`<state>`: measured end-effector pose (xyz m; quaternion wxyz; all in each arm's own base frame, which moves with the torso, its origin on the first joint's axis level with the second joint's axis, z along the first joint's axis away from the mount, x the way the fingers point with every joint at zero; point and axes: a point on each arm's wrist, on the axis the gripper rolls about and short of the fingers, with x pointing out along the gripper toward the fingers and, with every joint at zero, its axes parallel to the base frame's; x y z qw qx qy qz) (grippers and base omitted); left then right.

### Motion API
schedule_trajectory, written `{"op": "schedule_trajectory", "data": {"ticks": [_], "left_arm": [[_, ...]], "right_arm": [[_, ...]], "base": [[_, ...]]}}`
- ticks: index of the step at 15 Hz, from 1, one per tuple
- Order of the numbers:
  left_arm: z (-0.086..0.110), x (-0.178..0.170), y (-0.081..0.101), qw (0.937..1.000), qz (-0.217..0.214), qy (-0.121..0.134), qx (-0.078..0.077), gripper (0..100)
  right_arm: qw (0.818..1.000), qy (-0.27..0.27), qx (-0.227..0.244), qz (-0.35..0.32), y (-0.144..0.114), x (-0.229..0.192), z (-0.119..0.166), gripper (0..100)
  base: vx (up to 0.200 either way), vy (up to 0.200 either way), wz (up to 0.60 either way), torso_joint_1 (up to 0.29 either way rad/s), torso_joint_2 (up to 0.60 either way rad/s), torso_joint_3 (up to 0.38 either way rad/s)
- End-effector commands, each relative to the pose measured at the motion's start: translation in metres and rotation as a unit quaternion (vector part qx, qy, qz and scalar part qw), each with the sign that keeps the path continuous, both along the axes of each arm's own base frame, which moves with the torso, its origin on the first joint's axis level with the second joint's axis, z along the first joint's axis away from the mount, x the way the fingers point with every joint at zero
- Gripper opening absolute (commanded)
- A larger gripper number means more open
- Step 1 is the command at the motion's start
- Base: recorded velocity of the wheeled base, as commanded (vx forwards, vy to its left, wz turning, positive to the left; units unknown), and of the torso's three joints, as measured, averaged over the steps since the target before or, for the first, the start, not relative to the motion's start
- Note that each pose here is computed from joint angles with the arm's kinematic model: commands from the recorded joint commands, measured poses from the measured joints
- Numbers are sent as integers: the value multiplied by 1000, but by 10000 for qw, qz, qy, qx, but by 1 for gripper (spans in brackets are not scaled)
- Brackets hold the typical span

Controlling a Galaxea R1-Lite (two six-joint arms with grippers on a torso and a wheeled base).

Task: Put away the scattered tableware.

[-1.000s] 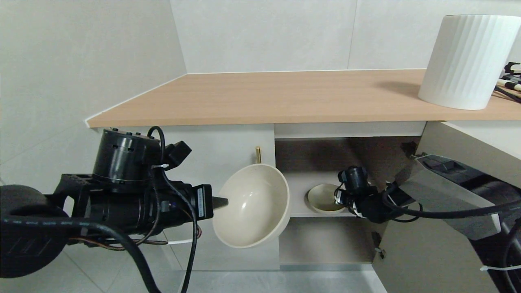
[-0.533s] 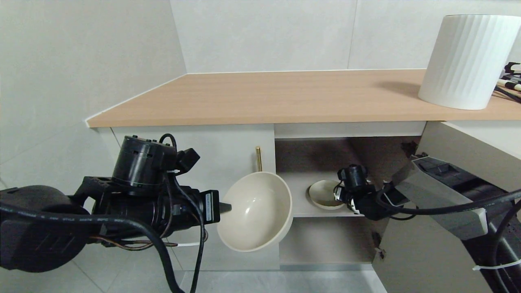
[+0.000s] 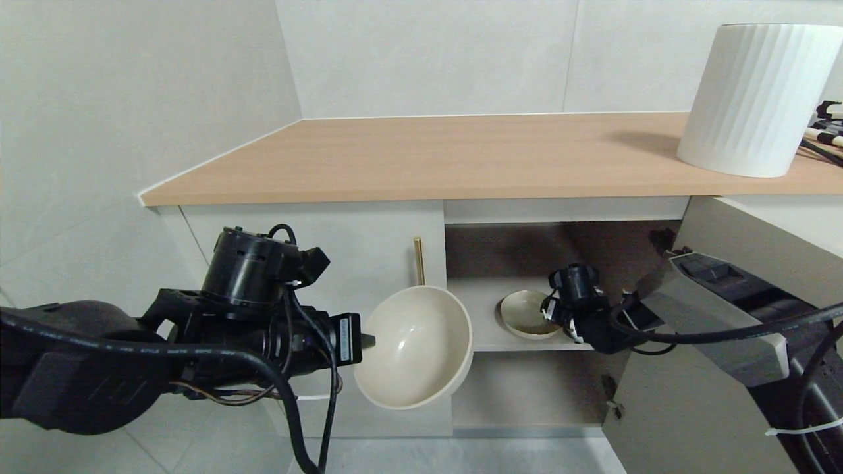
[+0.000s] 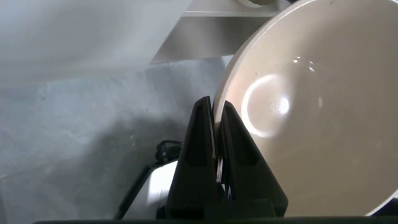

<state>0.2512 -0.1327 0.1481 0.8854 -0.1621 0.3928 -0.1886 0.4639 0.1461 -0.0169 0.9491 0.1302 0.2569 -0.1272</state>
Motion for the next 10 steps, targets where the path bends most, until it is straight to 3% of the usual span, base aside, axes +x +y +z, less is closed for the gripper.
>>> {"op": "schedule_trajectory", "data": {"ticks": [1, 4, 7, 10], "left_arm": [[-10, 2, -7, 9998, -59, 142, 103, 0], [-26, 4, -19, 9988, -90, 308, 371, 0], [-45, 6, -33, 9963, -84, 468, 714, 0], [-60, 6, -39, 9931, -99, 557, 1026, 0]], "right_arm": [[9999, -98, 74, -15, -2, -8, 21, 100], [9992, -162, 220, 309, 3, -42, 67, 100], [9882, -38, 488, 1450, 26, -105, 119, 100], [9631, 366, 557, 2609, 51, -179, 171, 100]], "base": [[0, 0, 0, 0, 0, 0], [0, 0, 0, 0, 0, 0], [0, 0, 0, 0, 0, 0], [0, 0, 0, 0, 0, 0]]}}
